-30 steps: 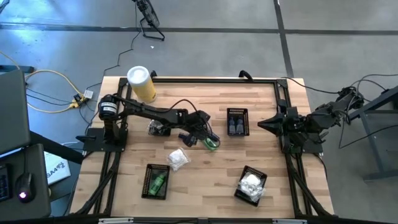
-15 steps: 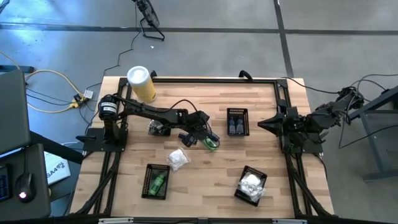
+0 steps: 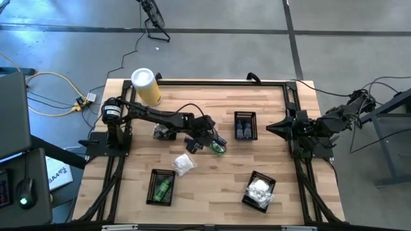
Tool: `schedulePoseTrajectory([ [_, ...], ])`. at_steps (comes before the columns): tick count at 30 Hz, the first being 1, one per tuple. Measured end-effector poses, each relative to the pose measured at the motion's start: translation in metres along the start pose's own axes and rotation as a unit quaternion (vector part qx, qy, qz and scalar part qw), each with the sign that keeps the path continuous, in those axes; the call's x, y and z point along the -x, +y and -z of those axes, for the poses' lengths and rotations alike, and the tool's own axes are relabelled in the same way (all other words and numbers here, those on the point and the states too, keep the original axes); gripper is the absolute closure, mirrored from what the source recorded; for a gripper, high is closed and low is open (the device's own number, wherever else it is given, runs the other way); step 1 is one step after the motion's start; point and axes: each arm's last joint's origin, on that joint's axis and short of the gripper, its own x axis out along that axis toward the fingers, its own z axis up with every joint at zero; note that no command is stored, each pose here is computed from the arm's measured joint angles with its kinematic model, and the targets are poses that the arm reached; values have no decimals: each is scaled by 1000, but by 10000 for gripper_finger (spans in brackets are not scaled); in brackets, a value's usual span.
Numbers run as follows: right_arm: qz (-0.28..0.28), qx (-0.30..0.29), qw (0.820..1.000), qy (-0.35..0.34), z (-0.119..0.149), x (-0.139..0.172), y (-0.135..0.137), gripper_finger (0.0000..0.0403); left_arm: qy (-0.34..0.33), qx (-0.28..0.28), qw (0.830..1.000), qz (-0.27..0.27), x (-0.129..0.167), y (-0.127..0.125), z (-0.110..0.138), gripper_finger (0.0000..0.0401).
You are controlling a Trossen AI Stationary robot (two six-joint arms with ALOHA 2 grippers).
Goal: Pick & Place Travel size toiletries
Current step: Put the green shampoo into the bottom left black basket
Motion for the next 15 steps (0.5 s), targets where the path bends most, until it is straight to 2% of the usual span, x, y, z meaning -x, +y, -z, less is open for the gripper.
schedulePoseTrajectory([
  [11,0,0,1000,0,0,0,0,392,-21,-12,999,21,-1,-10,-10,401],
  [15,0,0,1000,0,0,0,0,392,-11,-18,1000,-6,2,-6,-16,401],
])
